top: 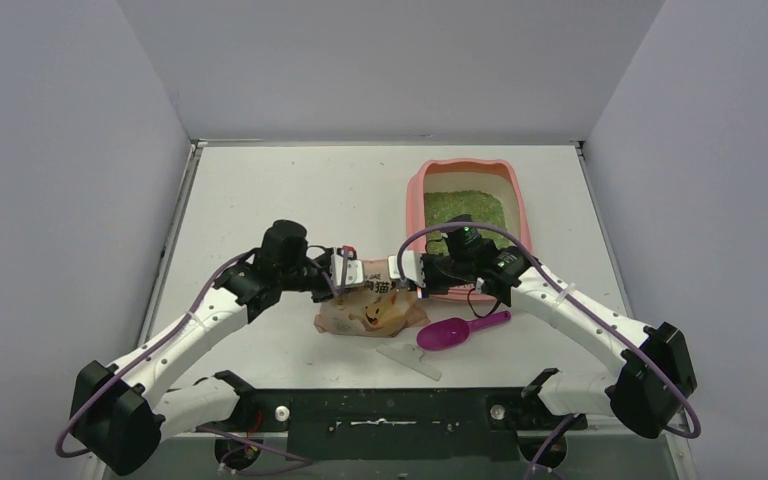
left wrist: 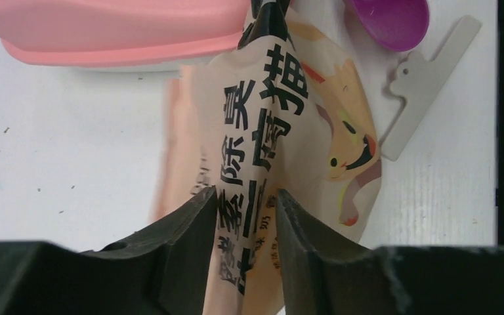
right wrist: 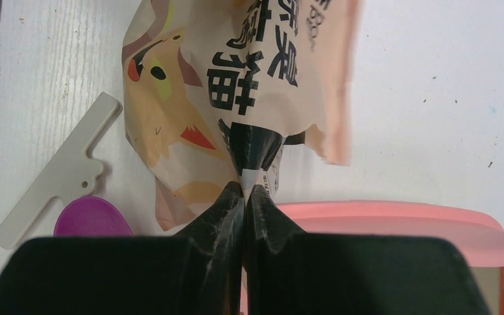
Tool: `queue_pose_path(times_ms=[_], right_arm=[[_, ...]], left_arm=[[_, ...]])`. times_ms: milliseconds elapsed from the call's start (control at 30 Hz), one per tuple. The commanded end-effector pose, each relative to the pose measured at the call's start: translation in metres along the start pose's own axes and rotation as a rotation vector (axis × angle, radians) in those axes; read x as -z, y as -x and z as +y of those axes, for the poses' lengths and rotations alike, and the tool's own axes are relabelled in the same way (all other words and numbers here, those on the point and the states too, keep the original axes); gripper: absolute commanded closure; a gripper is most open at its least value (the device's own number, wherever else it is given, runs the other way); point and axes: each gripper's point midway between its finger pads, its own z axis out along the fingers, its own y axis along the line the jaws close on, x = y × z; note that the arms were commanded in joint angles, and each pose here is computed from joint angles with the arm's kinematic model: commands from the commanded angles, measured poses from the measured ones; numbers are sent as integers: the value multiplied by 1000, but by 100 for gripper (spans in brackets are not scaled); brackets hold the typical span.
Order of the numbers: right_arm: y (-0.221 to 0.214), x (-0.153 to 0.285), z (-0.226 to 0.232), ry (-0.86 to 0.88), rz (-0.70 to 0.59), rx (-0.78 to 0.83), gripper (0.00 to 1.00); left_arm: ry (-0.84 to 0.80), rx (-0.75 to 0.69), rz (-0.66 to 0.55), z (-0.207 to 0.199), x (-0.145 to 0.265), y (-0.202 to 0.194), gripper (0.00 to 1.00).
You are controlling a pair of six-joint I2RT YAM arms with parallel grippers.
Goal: Fill the litter box with clean litter
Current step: Close the cat litter bag at the center of the board.
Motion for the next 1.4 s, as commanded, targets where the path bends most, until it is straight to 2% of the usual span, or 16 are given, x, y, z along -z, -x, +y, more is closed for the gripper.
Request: queue_pose_path(times_ms=[0,33,67,167,267,400,533,667,800,967,1133,1367], right_arm=[[40,10,-24,-76,-110,74,98],[39,10,-26,-87,-102,73,94],[38,11,-29,-104,-89,69,82],[41,14,-33,-132,-75,71,56],[57,13,-31,-145,-118,124,47],[82,2,-27,-109,-202,153,48],[80,-14,-29,-85,-182,125,52],[65,-19,-33,-112,-100,118,47],[76,-2,-38,-183,-138,149,40],[88,1,-28,-152,-197,136,45],[68,-18,-18,-111,-146,97,58],[41,-31,-17,-111,-58,58,67]], left_arm=[[-16,-57,13,9,0,15,82],[-8,-56,51,10,2,9,93],[-4,-53,81,9,5,4,100],[33,-67,115,10,13,-3,100],[49,-74,106,7,18,-4,100],[47,-69,99,6,21,-1,100],[40,-61,101,4,22,-1,100],[42,-53,107,3,23,-4,100],[56,-45,142,6,24,-9,100],[72,-33,167,10,25,-13,100],[70,-24,174,9,25,-15,100],[76,-24,167,8,26,-14,100]])
